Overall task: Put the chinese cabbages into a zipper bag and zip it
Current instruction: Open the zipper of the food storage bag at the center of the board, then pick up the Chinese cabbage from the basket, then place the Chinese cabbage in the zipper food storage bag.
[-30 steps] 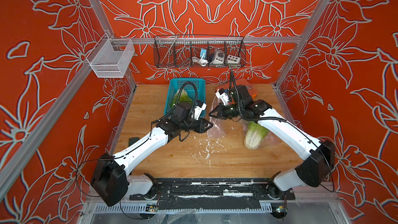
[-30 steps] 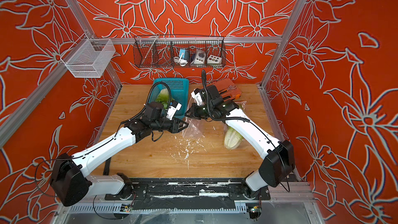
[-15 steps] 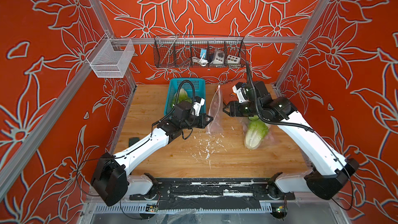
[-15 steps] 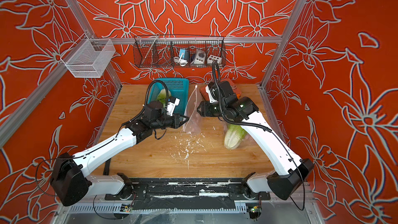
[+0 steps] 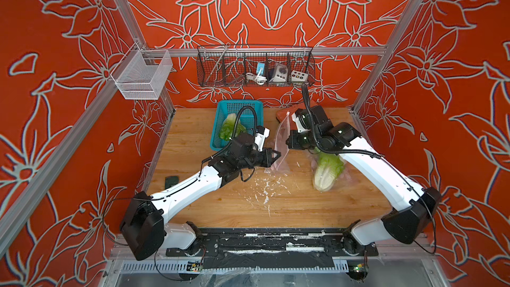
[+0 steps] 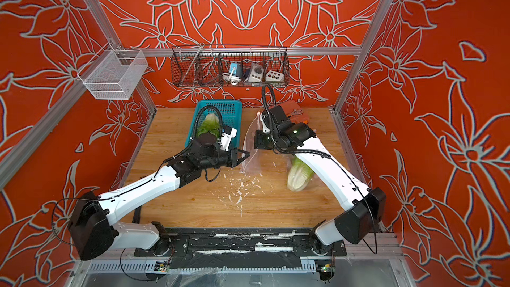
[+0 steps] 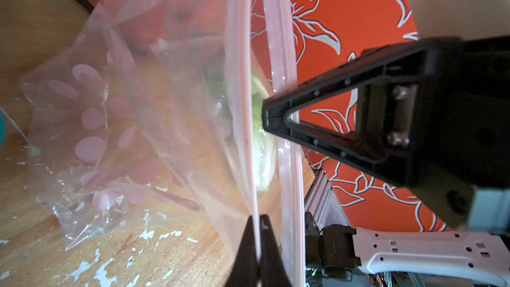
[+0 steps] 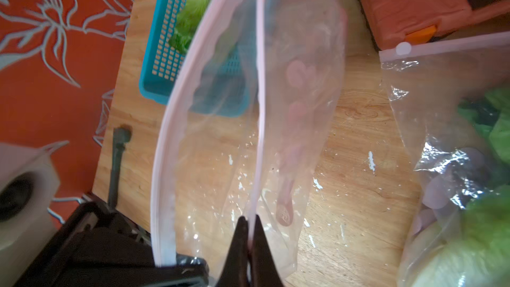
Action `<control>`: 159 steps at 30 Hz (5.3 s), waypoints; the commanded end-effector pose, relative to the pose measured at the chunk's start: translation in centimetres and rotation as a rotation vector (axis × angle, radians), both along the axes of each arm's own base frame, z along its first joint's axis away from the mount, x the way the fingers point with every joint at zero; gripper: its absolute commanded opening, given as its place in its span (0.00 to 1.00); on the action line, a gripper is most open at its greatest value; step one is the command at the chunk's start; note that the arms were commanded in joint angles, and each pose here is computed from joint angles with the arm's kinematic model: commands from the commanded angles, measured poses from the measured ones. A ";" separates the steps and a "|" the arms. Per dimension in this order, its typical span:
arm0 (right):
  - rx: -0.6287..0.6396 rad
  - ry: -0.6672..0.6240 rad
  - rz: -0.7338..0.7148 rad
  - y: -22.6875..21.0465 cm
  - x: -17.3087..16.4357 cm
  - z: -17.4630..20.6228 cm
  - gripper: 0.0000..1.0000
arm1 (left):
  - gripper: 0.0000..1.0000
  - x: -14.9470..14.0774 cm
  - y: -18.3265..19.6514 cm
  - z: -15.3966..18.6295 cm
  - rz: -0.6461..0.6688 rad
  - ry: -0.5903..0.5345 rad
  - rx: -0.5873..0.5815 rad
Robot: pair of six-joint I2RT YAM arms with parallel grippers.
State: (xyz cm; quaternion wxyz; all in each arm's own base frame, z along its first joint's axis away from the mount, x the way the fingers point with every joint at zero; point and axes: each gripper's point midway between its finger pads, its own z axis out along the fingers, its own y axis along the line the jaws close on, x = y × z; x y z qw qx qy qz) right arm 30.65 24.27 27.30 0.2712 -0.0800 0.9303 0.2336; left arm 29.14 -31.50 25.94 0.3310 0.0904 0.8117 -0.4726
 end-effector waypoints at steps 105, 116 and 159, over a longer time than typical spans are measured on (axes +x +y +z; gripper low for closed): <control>0.117 0.132 0.269 5.4 -0.1 -3.6 0.00 | 0.00 12.8 21.5 0.0 0.426 -0.310 0.666; 0.003 0.095 0.272 4.2 1.1 -3.8 0.00 | 0.00 4.0 18.8 3.4 0.071 -0.476 0.686; 0.268 -0.051 0.697 9.9 -4.7 4.7 0.00 | 0.00 0.7 9.9 2.7 -0.262 -0.625 0.679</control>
